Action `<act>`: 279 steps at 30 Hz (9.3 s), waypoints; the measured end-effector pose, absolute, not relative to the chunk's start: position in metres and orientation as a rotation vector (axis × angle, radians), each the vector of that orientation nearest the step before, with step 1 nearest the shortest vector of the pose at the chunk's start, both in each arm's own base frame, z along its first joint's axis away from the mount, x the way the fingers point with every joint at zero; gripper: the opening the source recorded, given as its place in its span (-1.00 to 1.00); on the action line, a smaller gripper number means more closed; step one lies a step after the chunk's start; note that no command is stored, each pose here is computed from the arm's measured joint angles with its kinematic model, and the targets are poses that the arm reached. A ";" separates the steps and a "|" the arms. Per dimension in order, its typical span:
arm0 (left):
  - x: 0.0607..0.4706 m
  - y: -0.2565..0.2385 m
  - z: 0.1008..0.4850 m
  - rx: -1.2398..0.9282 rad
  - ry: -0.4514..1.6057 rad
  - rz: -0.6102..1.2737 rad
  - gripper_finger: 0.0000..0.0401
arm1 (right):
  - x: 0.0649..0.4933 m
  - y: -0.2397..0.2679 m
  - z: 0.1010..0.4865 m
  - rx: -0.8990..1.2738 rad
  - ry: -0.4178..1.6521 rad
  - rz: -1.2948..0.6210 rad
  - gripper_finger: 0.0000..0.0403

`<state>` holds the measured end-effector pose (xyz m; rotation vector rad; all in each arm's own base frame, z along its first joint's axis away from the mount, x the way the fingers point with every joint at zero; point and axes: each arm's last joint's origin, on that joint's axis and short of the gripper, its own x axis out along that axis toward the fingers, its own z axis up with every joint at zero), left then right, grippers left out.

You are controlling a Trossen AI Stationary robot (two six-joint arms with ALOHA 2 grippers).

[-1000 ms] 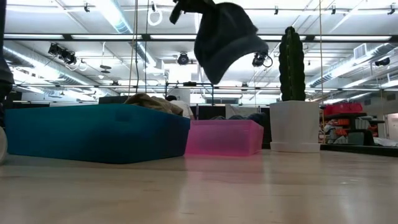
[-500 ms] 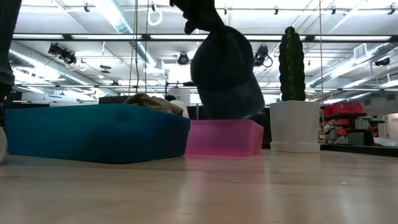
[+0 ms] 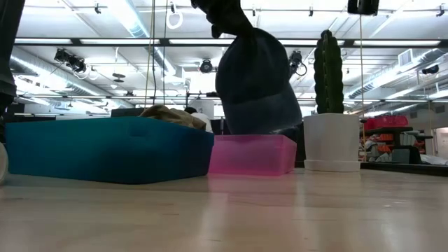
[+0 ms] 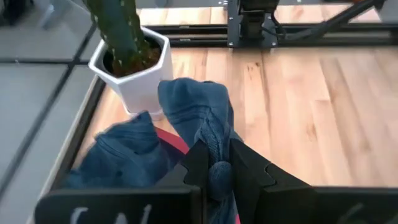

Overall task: Pick & Place hat
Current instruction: Put the blue cap into the red bin, then put the top brown cap into the blue bin

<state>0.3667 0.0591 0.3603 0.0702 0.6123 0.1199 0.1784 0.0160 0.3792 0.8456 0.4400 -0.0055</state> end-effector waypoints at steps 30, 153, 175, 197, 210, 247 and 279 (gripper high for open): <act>0.357 0.080 0.352 0.390 0.720 -0.049 -0.78 | 0.198 0.015 0.385 0.492 0.855 -0.280 -1.00; 0.267 0.062 0.369 -0.391 0.980 0.795 0.12 | 0.214 0.016 0.393 0.324 0.716 -0.157 -0.43; 0.303 0.092 0.315 -0.366 1.266 0.753 0.12 | 0.216 0.017 0.394 0.329 0.704 -0.145 0.22; 0.323 0.124 0.221 -0.257 1.533 0.625 0.12 | 0.216 0.017 0.395 0.331 0.699 -0.146 0.20; 0.303 0.138 0.179 -0.257 1.568 0.666 0.11 | 0.217 0.017 0.396 0.332 0.679 -0.142 0.20; 0.235 0.120 0.341 -0.200 1.057 0.849 -0.94 | 0.218 0.017 0.397 0.350 0.662 -0.147 0.20; 0.182 0.033 0.496 -0.045 -0.079 0.431 -0.94 | 0.237 -0.019 0.414 0.605 0.276 -0.368 0.20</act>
